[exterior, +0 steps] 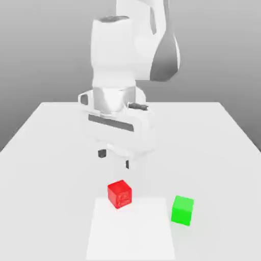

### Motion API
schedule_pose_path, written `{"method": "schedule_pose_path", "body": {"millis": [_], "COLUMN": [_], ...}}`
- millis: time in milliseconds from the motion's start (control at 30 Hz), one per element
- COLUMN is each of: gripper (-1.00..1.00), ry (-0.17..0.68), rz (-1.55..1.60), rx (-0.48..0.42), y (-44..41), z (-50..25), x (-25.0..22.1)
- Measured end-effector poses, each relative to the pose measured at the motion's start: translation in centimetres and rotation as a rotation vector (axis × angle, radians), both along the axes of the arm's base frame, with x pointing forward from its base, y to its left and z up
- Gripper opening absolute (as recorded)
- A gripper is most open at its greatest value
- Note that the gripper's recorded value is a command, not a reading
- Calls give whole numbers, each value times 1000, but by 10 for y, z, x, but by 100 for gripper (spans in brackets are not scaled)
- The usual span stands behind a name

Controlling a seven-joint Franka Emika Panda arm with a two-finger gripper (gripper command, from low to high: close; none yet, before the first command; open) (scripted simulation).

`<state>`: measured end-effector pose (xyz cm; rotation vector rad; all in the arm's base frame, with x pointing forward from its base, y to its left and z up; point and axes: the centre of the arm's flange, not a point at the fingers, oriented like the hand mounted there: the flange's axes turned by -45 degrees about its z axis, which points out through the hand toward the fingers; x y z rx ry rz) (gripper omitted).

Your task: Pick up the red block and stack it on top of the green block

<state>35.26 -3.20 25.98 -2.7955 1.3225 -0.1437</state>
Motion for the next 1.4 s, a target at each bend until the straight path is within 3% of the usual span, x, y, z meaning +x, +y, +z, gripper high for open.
{"method": "schedule_pose_path", "body": {"millis": [100,200,567,967,1000,1400], "gripper": [0,0,0,0,-100,-100], "ry": [86,111,123,107,105,112], "rz": [-102,-118,-117,-124,-125,-123], "rx": [9,30,72,20,13,43], "y": [2,3,6,2,2,4], "z": [-42,-56,-86,-116,-118,-108], "x": [-31,-35,-29,-37,-39,-33]}}
